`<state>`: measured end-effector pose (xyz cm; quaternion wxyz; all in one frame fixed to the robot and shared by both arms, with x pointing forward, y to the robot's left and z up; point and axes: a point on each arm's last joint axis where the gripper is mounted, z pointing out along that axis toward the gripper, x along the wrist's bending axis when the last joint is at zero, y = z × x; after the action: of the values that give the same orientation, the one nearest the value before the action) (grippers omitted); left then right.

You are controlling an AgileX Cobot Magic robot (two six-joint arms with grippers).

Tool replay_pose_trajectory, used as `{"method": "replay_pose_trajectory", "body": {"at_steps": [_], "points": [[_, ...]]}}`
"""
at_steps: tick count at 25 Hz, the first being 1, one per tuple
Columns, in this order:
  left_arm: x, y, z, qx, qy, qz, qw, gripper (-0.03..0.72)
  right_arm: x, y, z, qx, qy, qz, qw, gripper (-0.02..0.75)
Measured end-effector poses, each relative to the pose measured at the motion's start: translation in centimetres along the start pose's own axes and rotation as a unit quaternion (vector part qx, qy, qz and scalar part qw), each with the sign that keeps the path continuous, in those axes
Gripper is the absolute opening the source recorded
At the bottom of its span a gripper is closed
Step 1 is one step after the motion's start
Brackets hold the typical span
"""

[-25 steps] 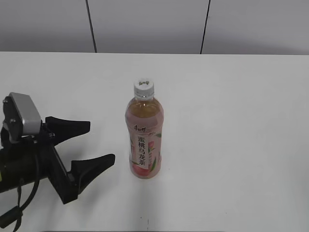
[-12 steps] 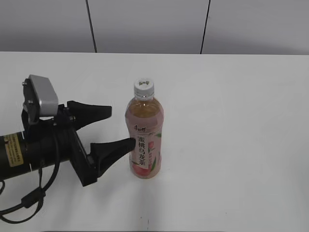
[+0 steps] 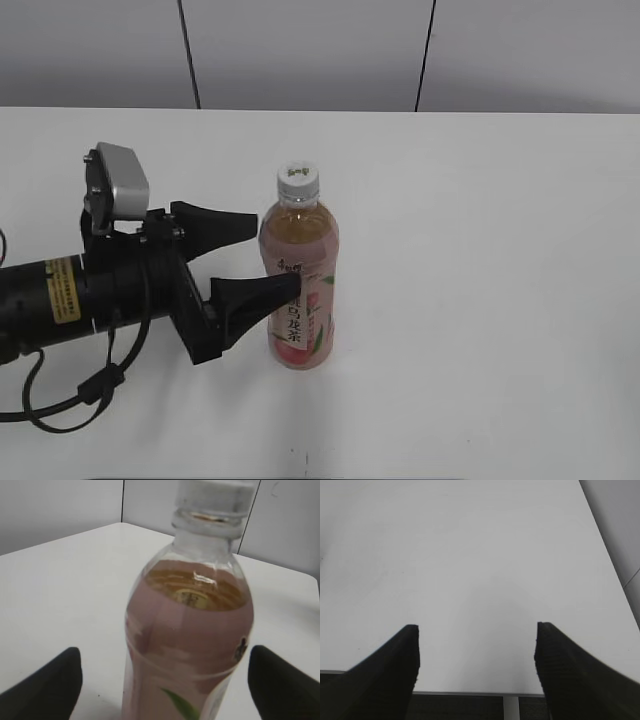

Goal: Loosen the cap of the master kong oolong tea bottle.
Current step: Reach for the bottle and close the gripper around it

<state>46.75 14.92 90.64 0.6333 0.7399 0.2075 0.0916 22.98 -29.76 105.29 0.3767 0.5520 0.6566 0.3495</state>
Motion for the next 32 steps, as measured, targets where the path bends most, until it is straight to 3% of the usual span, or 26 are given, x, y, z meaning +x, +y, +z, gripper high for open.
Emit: {"method": "replay_pose_trajectory", "body": {"at_steps": [20, 32], "points": [[-0.5, 1.7, 3.6, -0.032, -0.036, 0.026, 0.999, 0.594, 0.0, 0.0, 0.0, 0.0, 0.0, 0.0, 1.0, 0.546], [0.3, -0.2, 4.7, -0.011, -0.035, 0.002, 0.999, 0.587, 0.0, 0.0, 0.0, 0.0, 0.0, 0.0, 1.0, 0.546]]}}
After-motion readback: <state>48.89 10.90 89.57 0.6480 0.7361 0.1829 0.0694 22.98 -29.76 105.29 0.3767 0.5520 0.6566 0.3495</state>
